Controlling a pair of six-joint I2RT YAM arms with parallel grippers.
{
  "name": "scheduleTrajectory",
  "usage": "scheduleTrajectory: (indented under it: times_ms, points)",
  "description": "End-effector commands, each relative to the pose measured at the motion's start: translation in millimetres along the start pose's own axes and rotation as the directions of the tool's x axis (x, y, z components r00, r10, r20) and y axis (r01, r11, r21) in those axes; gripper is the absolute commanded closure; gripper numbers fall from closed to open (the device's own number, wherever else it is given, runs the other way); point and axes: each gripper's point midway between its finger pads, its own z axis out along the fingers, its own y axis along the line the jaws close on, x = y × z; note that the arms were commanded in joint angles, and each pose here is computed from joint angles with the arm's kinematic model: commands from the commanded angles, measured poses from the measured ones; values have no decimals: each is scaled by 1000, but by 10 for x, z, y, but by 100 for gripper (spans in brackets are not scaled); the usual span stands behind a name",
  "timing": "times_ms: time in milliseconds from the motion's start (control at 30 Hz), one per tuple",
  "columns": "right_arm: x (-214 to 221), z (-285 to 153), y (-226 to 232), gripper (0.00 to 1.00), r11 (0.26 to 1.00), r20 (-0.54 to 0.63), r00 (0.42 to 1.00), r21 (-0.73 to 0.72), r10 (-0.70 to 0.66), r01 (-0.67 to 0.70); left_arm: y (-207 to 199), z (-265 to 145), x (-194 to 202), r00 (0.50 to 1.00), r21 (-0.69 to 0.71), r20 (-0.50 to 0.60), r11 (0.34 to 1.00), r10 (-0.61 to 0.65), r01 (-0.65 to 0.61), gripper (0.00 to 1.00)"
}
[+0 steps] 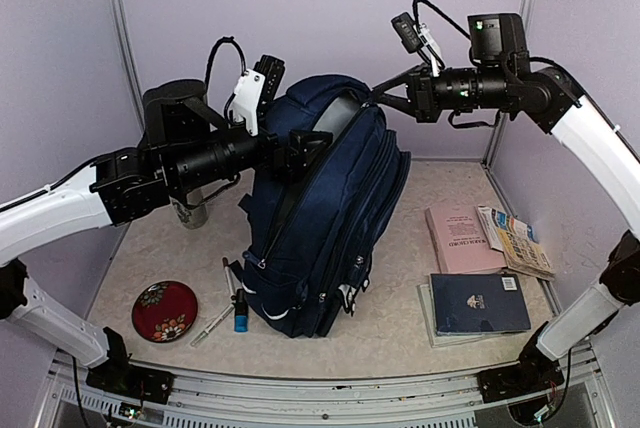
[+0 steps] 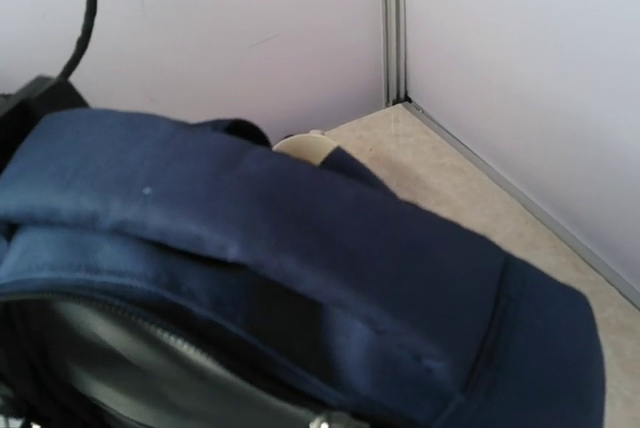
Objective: Pack the student bag
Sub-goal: Hold the largest pocket of the student bag, then unzip the largest pocket of the student bag.
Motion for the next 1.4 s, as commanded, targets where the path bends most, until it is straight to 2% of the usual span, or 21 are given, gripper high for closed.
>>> scheduleTrajectory:
  times_ms: [0,33,67,133,167,433,733,900,1033,1133,1367]
  points:
    - [-122,25,171,100,998,28,999,-43,-36,37,77,127,-80,997,-58,-20,996,72,-73,3]
    - [-121,31,173,100,998,28,999,-45,-36,37,83,144,-95,997,-63,-23,995,80,-81,11]
    - [-125,26,176,100,998,29,999,-45,-36,37,78,152,-130,996,-61,-19,994,89,-90,30]
    - [-163,-18,181,100,998,41,998,-37,-39,41,56,139,-157,996,-49,-10,995,87,-87,81]
    - [-170,-37,175,100,999,45,998,-27,-43,44,51,119,-169,997,-46,1,996,83,-82,98]
    - [19,-222,-302,100,991,21,1000,133,-4,1,86,-279,-305,985,-44,148,996,84,-78,100]
    - [648,-471,-974,100,966,30,988,203,154,-157,-88,-746,-621,938,62,328,988,113,-141,100]
    - [1154,-304,-1026,100,962,-29,973,163,227,-220,-220,-957,-782,900,134,422,975,105,-177,100]
    - [1534,-170,-947,100,956,-53,958,95,283,-277,-206,-1044,-851,881,133,463,976,95,-175,100]
    - [1784,-80,-894,100,944,-85,941,51,328,-325,-181,-1022,-823,882,133,463,976,90,-170,100]
    - [2139,6,-891,100,926,-116,919,50,377,-374,-144,-1004,-819,880,144,469,978,68,-153,100]
